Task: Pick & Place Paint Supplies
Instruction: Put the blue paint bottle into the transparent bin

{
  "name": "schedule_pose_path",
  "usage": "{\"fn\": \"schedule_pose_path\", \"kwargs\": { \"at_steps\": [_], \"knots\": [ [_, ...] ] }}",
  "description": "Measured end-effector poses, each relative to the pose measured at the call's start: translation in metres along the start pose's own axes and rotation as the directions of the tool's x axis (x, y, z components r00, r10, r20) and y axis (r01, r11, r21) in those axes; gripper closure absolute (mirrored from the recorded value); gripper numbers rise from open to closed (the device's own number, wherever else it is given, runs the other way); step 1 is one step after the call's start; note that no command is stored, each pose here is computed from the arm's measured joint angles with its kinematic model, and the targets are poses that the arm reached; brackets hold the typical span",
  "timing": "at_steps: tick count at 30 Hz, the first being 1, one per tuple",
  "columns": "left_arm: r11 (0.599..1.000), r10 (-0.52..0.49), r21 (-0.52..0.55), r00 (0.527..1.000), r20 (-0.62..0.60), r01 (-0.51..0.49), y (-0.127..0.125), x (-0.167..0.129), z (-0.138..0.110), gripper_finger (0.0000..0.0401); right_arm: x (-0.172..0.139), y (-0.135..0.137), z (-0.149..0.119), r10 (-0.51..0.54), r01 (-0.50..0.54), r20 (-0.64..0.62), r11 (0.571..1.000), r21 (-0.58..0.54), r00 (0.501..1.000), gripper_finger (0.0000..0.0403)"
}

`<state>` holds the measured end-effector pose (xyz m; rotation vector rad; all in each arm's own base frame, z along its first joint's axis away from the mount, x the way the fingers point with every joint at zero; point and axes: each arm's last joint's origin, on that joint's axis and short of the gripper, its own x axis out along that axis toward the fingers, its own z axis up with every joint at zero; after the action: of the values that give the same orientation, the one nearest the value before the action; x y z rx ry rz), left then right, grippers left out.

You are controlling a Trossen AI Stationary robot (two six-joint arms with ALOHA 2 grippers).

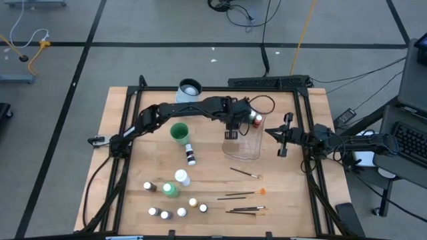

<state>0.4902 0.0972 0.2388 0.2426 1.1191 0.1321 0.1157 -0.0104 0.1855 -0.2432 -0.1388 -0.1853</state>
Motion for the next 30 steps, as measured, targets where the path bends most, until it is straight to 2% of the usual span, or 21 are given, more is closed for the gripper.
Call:
{"fn": "schedule_pose_path", "kwargs": {
  "at_steps": [15, 21, 30],
  "knots": [
    [1.000, 0.014, -0.015, 1.000, -0.016, -0.014, 0.005, 0.002, -0.003, 0.0293, 0.000, 0.000, 0.000, 0.001, -0.001, -0.004, 1.000, 0.000, 1.000, 0.0399],
    [0.999, -0.046, -0.024, 0.999, 0.003, 0.046, 0.008, 0.003, -0.004, 0.0293, 0.000, 0.000, -0.002, 0.004, -0.004, -0.017, 1.000, -0.002, 1.000, 0.0399],
    [0.999, -0.042, -0.022, 0.999, -0.016, 0.042, 0.006, 0.012, -0.005, 0.0290, 0.000, 0.000, -0.002, 0.005, -0.005, -0.018, 1.000, 0.017, 1.000, 0.0399]
  ]
}}
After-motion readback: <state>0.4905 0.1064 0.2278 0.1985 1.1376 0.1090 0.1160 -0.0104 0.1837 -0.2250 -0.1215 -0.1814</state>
